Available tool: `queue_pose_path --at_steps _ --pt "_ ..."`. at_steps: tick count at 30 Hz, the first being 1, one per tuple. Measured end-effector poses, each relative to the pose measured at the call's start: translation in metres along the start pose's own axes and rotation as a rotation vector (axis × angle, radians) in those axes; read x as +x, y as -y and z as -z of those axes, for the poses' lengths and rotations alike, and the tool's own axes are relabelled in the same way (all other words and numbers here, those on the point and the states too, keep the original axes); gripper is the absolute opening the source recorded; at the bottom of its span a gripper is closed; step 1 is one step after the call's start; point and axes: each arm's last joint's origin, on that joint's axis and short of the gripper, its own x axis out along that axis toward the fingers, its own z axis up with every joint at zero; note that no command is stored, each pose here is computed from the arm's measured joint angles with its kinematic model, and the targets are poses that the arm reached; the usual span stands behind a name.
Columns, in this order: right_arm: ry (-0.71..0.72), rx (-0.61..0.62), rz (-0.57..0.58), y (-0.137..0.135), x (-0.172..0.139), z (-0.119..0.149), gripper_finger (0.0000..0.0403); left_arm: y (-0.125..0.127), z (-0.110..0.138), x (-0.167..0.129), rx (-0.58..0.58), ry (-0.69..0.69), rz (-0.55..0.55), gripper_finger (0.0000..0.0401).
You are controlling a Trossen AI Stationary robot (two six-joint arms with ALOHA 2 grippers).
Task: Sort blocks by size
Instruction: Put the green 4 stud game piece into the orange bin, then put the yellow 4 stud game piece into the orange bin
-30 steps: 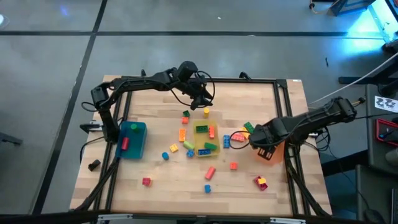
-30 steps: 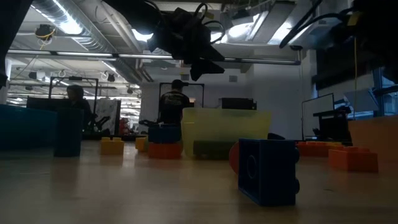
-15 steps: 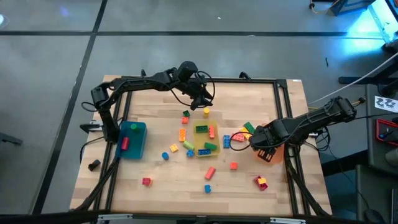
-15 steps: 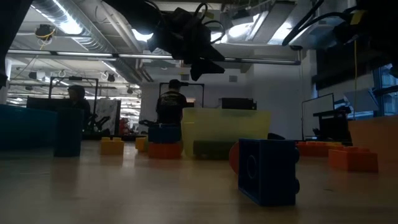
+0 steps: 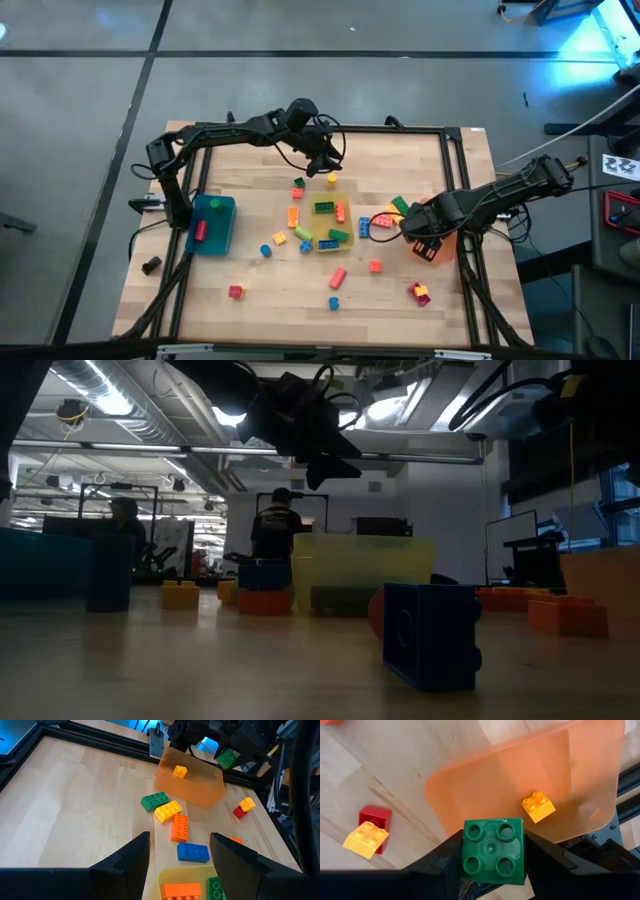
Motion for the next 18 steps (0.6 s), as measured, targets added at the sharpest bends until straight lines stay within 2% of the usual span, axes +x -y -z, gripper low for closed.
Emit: queue_pose_path --at_steps 4,8,13,18 --pt "-0.01 0.051 0.018 0.001 0.004 0.001 0.0192 0.0 0.0 0.0 0.0 0.0 0.0 0.0192" --pt "-0.041 0.106 0.074 0.006 0.017 0.003 0.0224 0.0 0.0 0.0 0.0 0.0 0.0 0.0192" --pt "-0.069 0.102 0.113 0.01 0.028 0.005 0.0257 0.0 0.0 0.0 0.0 0.0 0.0 0.0192" --pt "-0.161 0.058 0.018 0.006 0.024 0.007 0.0266 0.0 0.0 0.0 0.0 0.0 0.0 0.0192"
